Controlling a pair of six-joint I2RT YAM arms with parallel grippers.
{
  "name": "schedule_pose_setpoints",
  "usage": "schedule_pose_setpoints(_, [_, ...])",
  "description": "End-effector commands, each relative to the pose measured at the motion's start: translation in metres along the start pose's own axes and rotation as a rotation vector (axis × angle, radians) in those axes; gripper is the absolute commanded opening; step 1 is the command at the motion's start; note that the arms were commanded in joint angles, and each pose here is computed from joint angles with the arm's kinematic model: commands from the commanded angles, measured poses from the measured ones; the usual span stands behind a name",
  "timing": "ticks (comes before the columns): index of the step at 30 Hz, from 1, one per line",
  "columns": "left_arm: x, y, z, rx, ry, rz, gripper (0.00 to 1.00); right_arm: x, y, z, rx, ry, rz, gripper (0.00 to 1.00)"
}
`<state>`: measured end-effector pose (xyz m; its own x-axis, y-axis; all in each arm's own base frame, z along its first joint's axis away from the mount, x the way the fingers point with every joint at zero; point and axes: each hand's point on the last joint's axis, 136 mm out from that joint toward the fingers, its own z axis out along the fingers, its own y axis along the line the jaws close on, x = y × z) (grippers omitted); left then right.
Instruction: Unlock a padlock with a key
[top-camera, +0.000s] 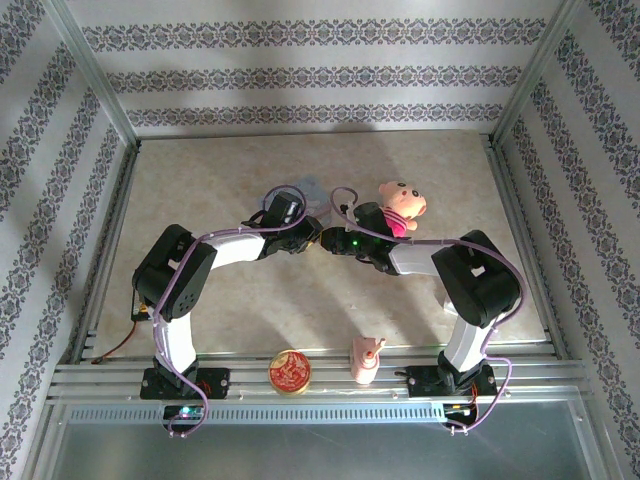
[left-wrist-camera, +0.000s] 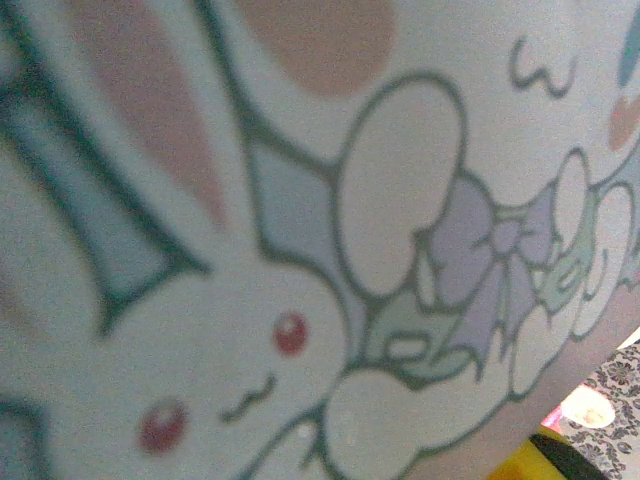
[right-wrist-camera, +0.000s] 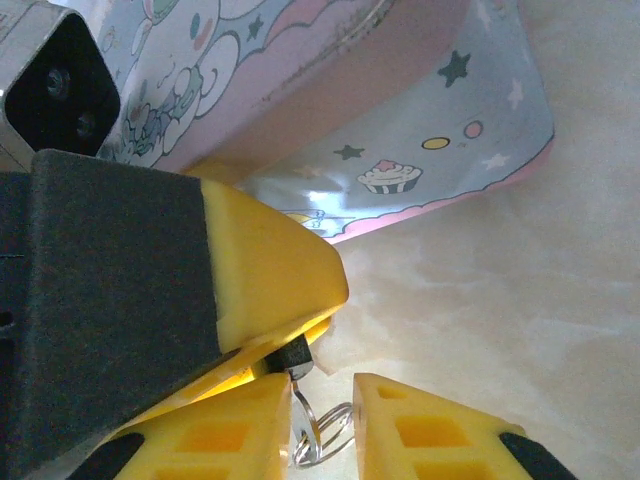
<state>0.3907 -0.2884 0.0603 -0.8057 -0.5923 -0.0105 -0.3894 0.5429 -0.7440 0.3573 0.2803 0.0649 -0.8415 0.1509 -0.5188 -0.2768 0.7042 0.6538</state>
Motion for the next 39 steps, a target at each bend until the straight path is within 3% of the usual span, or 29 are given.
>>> schedule_pose_setpoints(1, [0.017, -0.006, -0.004, 0.039, 0.087, -0.036, 0.00, -0.007, 0.009, 0.005, -0.039, -0.012, 0.003, 0.23])
schedule_pose_setpoints(10, [0.017, -0.009, -0.005, 0.050, 0.084, -0.024, 0.00, -0.008, 0.010, 0.007, -0.060, -0.015, 0.048, 0.10])
schedule_pose_setpoints(19, [0.018, -0.014, -0.007, 0.078, 0.092, -0.009, 0.00, -0.011, 0.009, 0.010, -0.097, -0.023, 0.253, 0.00])
schedule_pose_setpoints(27, [0.019, -0.024, -0.010, 0.110, 0.097, 0.014, 0.00, -0.002, -0.001, 0.017, -0.149, -0.031, 0.535, 0.00])
schedule_pose_setpoints(39, [0.020, -0.025, -0.009, 0.122, 0.106, 0.013, 0.00, -0.005, 0.000, 0.025, -0.288, -0.058, 0.678, 0.00])
